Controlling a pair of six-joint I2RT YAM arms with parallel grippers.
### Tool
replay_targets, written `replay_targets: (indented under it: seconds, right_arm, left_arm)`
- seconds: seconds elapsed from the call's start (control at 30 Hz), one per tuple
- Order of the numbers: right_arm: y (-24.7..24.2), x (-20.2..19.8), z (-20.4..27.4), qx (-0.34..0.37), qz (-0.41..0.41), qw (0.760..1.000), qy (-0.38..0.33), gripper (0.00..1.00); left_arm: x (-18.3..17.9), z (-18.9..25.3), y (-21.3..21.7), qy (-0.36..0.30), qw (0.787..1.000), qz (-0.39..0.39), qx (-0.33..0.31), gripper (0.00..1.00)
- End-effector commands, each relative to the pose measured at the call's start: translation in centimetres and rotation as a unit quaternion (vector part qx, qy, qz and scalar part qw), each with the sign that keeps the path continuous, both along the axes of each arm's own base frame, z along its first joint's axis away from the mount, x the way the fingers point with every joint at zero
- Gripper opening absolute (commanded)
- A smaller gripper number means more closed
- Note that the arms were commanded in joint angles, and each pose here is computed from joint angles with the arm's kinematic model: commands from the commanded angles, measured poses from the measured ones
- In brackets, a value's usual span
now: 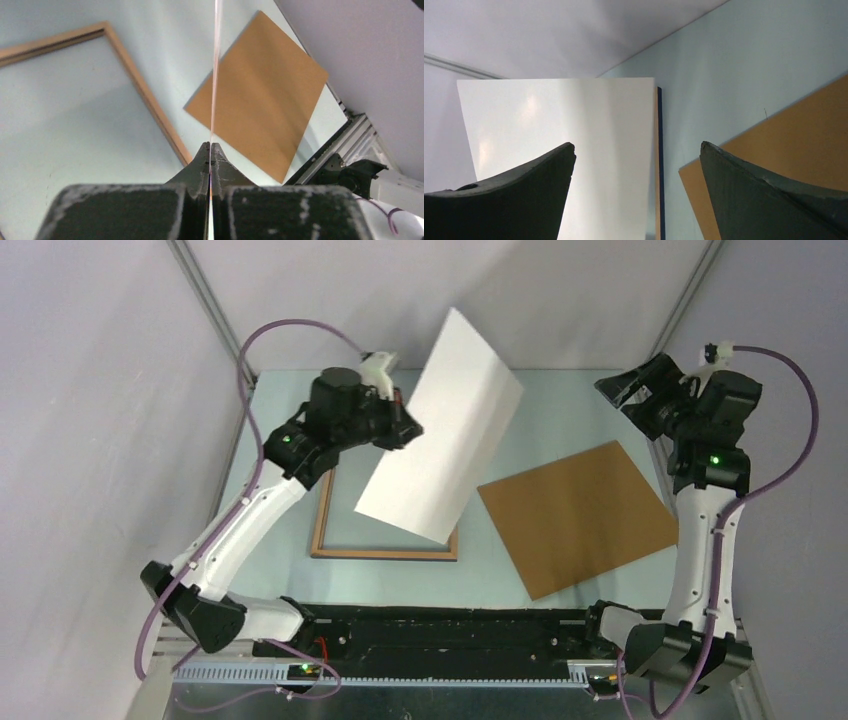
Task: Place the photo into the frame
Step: Turn over the photo from the photo frame.
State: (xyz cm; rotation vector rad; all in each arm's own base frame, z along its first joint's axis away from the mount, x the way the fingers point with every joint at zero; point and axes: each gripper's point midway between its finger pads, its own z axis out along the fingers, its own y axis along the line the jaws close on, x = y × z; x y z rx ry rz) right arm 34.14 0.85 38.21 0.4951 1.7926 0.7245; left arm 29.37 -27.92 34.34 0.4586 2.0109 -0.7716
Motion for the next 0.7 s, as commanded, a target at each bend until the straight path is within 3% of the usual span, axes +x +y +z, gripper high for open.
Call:
replay_targets:
  seconds: [0.0, 0.23, 0.43, 0.67]
  right_arm:
    - [0.3, 1.9, -1.5, -0.037, 0.004, 0.999, 0.003, 0.99]
    - [1.3, 2.8, -4.6, -0.053, 0.019, 0.998, 0.03, 1.0]
    - [1.9, 2.7, -5.9, -0.063, 0.026, 0.997, 0.041, 0.99]
    - [2.3, 2.7, -6.8, -0.069, 0.033, 0.996, 0.05, 0.99]
  left_arm:
    - [0.5, 0.2, 3.1, 0.036, 0.995, 0.016, -0.096, 0.0]
    - [6.4, -7.0, 10.9, 0.136, 0.972, 0.116, -0.153, 0.0]
    - [9.9, -14.2, 14.8, 0.23, 0.943, 0.175, -0.163, 0.0]
    - [11.8, -17.8, 17.6, 0.252, 0.933, 0.214, -0.142, 0.0]
